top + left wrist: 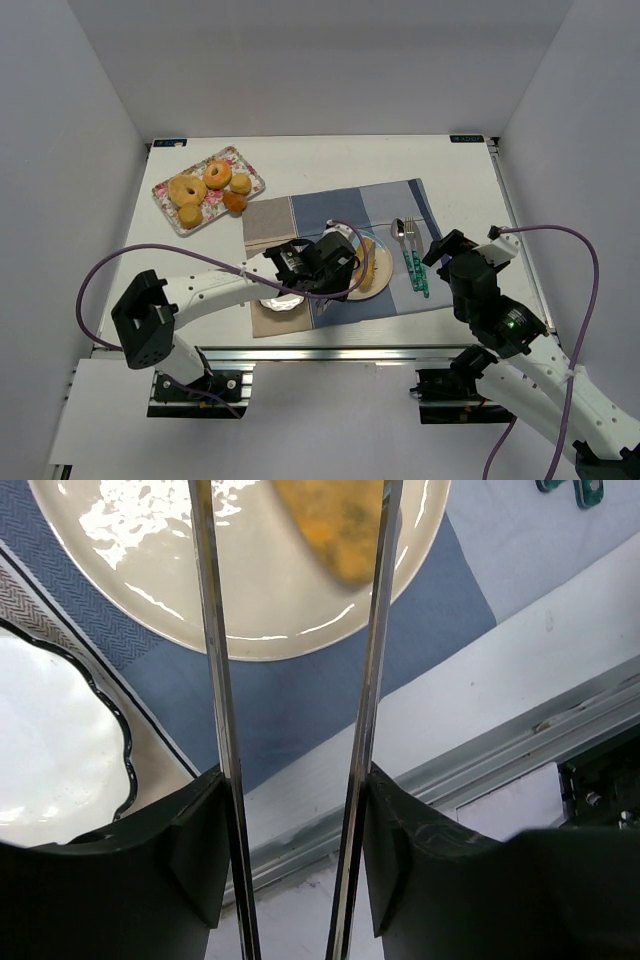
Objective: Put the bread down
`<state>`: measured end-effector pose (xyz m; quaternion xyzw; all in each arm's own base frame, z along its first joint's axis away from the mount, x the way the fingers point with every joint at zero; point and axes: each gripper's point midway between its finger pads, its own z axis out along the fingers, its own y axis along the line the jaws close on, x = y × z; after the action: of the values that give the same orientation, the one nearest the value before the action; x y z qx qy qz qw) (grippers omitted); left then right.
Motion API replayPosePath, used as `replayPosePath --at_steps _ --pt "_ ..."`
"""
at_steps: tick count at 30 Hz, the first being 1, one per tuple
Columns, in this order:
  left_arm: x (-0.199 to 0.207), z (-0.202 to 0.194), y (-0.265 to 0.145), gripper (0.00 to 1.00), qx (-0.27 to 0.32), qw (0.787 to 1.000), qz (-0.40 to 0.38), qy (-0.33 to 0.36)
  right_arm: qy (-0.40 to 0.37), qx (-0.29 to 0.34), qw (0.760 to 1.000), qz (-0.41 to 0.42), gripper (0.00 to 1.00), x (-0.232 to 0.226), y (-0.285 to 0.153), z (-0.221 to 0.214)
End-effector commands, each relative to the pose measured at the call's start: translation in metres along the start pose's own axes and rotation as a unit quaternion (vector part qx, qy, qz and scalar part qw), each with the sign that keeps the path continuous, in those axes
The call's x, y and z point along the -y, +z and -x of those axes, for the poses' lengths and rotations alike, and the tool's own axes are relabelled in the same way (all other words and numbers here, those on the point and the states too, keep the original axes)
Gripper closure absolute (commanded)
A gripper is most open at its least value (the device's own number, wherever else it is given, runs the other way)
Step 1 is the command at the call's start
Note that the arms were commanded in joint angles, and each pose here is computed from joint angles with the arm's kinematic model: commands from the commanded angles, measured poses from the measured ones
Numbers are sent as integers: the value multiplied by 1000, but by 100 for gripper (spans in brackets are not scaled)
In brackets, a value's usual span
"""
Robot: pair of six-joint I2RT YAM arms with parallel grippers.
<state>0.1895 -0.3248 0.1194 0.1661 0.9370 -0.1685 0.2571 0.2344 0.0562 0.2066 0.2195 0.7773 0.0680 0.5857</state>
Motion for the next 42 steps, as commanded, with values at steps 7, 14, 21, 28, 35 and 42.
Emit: replayPosePath --at_steps 7,14,21,28,35,42 --pt "-16 41 -34 42 86 995 53 -24 18 24 1000 -12 11 5 0 9" --pt "-36 59 -53 40 126 987 96 -36 17 26 999 -11 11 5 0 10" --pt "-83 60 -57 40 124 979 142 -82 16 27 999 -12 11 5 1 10" --pt "-187 42 -74 38 144 941 240 -188 9 25 1000 -11 11 4 3 7" --pt "-259 3 -54 35 145 903 349 -206 -4 16 1000 -1 11 -4 9 -1" --pt "-294 -34 -27 29 92 884 381 -255 -15 8 1000 -8 11 -4 12 -5"
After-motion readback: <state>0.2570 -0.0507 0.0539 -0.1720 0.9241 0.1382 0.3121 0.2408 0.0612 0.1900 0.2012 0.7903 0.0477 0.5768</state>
